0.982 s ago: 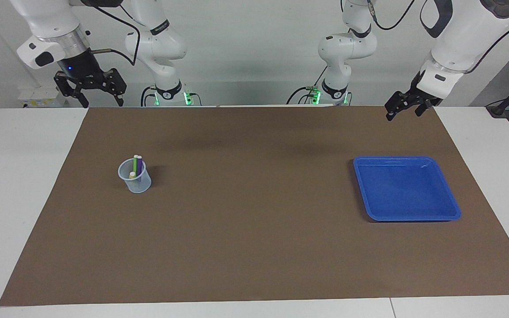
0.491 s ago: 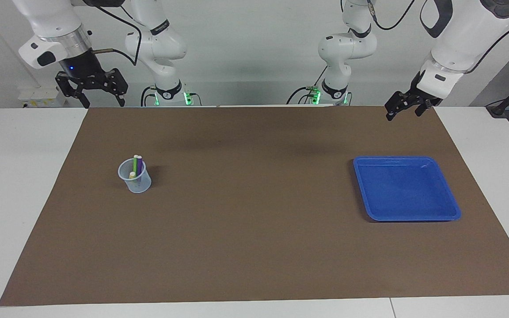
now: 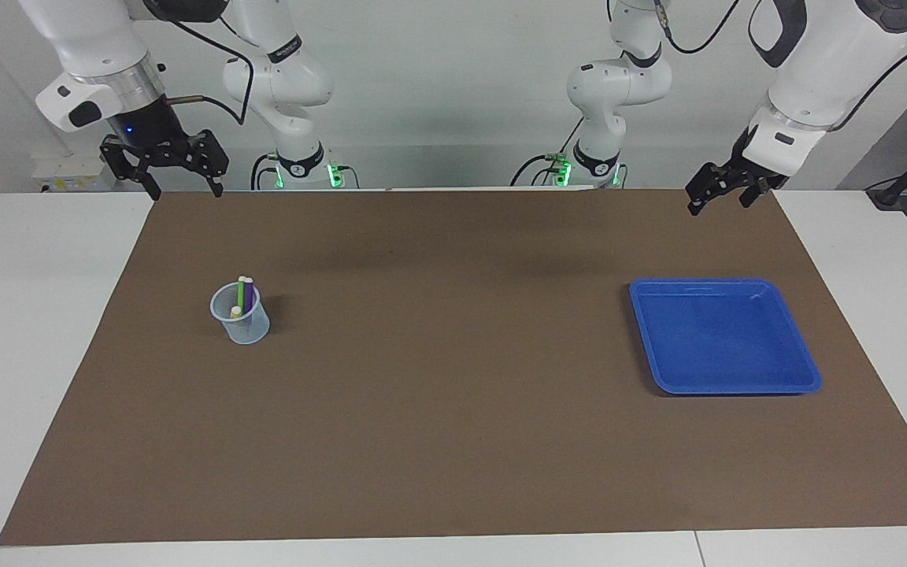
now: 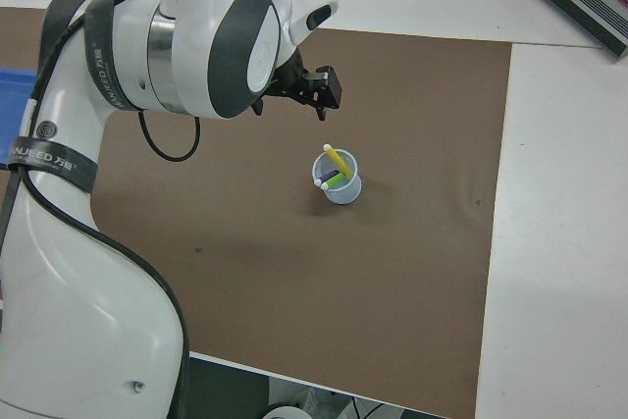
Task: Right arm passes pens to left for tray arrangement
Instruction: 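Reach the right gripper into the white cup and grasp the yellow pen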
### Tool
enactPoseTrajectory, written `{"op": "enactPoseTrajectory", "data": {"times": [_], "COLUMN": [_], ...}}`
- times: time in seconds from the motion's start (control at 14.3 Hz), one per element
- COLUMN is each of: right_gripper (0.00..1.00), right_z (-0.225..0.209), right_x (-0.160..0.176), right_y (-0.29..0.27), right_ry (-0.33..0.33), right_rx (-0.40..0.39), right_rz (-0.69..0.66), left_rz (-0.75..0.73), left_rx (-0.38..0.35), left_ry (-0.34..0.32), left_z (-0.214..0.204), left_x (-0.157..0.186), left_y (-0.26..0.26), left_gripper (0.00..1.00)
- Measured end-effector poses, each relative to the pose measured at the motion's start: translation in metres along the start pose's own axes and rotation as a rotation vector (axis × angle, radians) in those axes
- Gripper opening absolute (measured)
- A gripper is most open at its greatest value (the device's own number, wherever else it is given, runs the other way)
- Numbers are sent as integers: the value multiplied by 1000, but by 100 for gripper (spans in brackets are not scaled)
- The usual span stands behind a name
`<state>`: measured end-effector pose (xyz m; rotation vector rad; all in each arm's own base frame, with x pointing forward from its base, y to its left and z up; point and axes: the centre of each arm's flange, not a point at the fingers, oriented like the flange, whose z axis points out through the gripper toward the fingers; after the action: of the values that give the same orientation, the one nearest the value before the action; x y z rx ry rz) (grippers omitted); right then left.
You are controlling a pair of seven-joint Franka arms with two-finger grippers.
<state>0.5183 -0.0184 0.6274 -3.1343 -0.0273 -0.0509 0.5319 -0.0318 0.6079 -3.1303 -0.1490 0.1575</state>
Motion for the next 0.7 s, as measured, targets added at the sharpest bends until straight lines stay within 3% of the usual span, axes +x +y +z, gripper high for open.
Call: {"op": "enactPoseTrajectory", "data": {"times": [0.7], "right_gripper": [100], "right_z": [63], "right_x": [20], "right_y": [0], "right_ry": [14], "right_rx": [-21], "right_rz": [-11], "left_rz": [0], "left_rx": [0], "left_ry": [0], "left_z": [0], "left_x": [0], "left_y": [0], "left_gripper": [100]}}
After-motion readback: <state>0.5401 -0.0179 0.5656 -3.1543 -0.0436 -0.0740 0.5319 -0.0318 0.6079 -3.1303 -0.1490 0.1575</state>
